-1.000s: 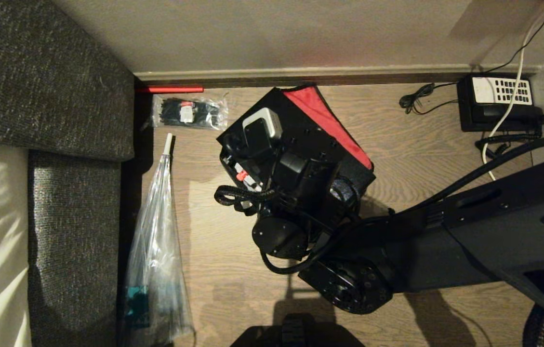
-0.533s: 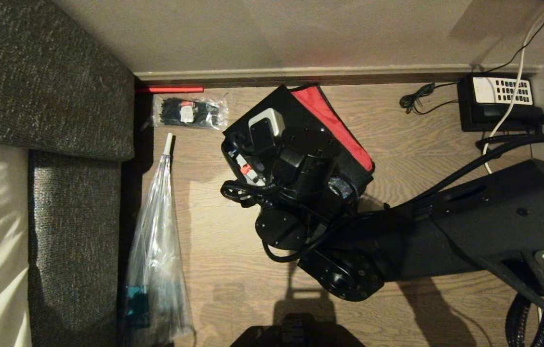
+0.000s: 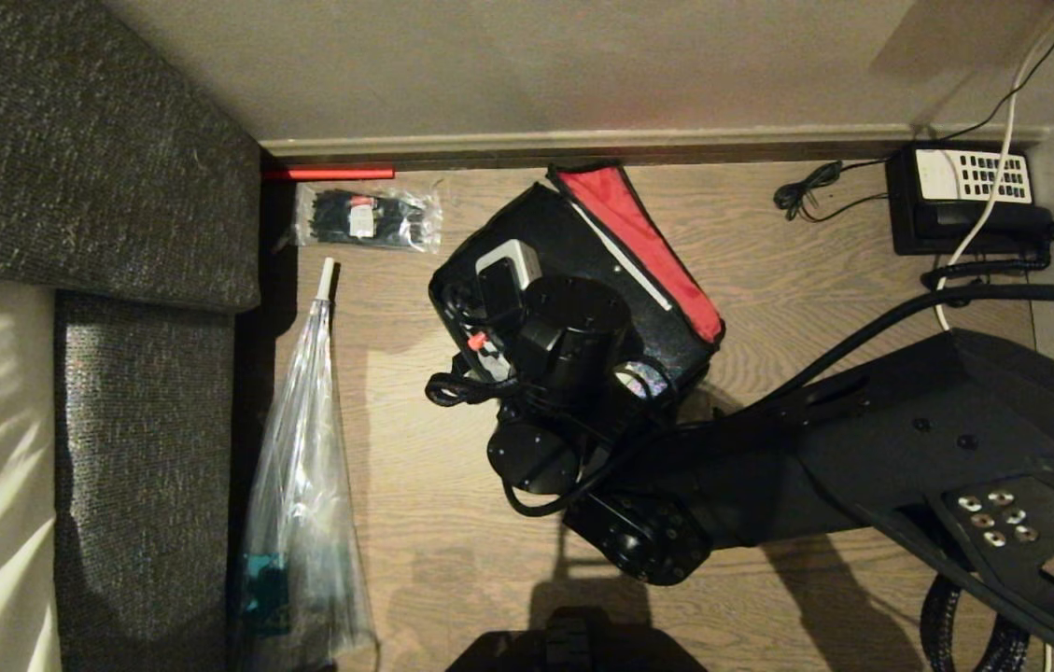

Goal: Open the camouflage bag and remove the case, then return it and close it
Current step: Place the black box back

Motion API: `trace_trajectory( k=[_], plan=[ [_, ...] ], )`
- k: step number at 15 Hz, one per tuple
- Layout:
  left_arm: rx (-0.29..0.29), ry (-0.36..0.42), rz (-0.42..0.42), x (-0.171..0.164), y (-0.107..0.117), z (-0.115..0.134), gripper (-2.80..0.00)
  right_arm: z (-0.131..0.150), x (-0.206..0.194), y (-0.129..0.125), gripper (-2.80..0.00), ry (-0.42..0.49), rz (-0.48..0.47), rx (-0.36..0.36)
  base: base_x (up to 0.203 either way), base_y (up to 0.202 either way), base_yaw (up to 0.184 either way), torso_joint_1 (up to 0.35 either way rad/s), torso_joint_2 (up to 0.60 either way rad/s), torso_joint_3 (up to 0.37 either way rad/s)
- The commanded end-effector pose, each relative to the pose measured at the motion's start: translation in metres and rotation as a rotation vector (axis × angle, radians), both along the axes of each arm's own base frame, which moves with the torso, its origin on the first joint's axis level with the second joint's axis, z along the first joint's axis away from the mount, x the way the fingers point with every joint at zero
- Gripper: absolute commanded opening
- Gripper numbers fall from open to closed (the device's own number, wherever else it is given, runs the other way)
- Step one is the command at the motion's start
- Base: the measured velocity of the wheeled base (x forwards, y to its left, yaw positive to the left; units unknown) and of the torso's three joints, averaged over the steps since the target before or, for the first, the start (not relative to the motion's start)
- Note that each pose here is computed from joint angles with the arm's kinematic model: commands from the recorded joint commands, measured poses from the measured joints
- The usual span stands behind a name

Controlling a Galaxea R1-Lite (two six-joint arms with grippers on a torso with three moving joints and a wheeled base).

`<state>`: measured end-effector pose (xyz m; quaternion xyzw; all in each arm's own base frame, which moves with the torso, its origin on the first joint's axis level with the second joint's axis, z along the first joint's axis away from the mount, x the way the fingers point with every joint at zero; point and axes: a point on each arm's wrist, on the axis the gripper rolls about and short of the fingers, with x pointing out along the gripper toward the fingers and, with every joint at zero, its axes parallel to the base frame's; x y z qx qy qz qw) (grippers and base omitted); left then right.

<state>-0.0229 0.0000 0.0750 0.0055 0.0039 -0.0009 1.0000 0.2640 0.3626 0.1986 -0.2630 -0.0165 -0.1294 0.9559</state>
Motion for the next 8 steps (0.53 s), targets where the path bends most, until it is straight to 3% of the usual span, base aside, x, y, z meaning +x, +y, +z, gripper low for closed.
trace_trajectory(
  k=[1, 8],
  plan=[
    [0.0, -0.001, 0.001, 0.0, 0.0, 0.0, -2.8, -0.005, 0.002, 0.003, -2.8, 0.002, -0.006, -0.002, 0.0, 0.0, 0.0, 0.0, 0.0, 0.0],
    [0.0, 0.0, 0.0, 0.0, 0.0, 0.0, -2.8, -0.021, 0.013, 0.008, -2.8, 0.01, 0.0, -0.013, 0.0, 0.0, 0.0, 0.0, 0.0, 0.0]
  ],
)
